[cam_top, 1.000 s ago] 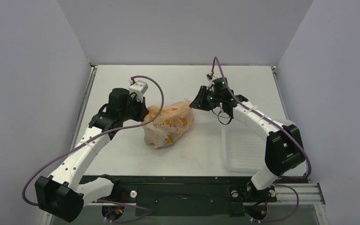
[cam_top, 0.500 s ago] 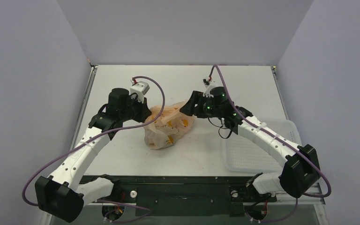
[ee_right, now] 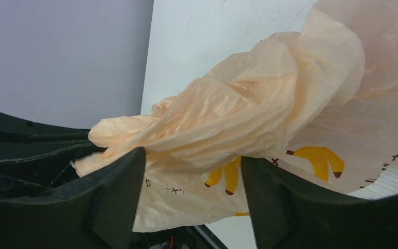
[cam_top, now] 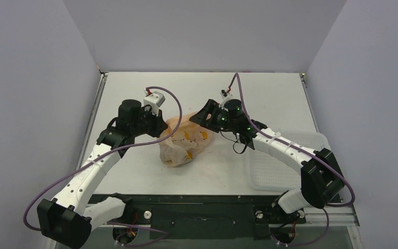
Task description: Take the fake fruits out of the plastic bag
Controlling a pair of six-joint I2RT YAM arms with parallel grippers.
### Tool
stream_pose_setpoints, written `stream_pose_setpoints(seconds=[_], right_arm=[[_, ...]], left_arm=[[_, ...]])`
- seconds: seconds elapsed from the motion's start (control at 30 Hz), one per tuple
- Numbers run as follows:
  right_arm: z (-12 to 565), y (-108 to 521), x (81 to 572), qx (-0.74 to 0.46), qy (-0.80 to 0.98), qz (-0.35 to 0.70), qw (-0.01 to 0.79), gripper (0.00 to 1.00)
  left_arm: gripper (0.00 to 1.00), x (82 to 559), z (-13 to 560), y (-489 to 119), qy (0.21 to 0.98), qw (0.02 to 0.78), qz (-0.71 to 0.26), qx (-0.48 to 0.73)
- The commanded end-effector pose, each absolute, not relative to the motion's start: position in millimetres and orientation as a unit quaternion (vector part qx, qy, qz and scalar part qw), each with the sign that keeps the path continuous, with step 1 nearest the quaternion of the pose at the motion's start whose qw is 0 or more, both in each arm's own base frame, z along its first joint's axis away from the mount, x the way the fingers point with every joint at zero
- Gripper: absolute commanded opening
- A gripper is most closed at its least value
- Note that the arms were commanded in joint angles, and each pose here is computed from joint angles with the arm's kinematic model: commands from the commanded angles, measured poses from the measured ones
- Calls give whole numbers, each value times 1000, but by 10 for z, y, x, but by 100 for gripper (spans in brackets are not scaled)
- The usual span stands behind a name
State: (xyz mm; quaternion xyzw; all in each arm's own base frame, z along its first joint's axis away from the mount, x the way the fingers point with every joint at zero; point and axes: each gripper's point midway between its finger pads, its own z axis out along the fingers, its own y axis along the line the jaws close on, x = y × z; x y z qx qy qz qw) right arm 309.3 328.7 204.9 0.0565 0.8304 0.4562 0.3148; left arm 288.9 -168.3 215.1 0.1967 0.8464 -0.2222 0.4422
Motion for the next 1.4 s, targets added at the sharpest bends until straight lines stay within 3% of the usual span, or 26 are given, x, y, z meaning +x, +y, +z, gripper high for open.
stream_pose_setpoints(seconds=[0.0,0.07,0.17,0.33,0.4,0.5,0.63,1.1,1.37], right_arm=[[2260,3347,3207,73,808,478,337,73],[2269,3324,3232,76,806,477,343,81],[2151,3267,3301,89,817,459,337,83],[2080,3244,3379,93,819,457,334,70],[2114,3236,3419,91,817,459,337,56],[2195,3216,3518,91,813,464,339,22],[2302,3173,3702,93,806,472,344,0],[2888,3330,4350,94,774,506,370,0],[3344,3753,4313,22,754,534,382,0]], left_arm=[[0,2925,2399,-1739,816,484,-236,210],[0,2922,2404,-1743,815,484,-238,211],[0,2914,2417,-1753,814,484,-241,212],[0,2908,2427,-1761,812,486,-243,214],[0,2905,2435,-1765,811,486,-244,215],[0,2896,2447,-1769,810,487,-246,216],[0,2882,2493,-1770,804,495,-248,217],[0,2731,3150,-1249,713,664,-176,142],[0,2495,3131,-1694,674,640,-276,243]])
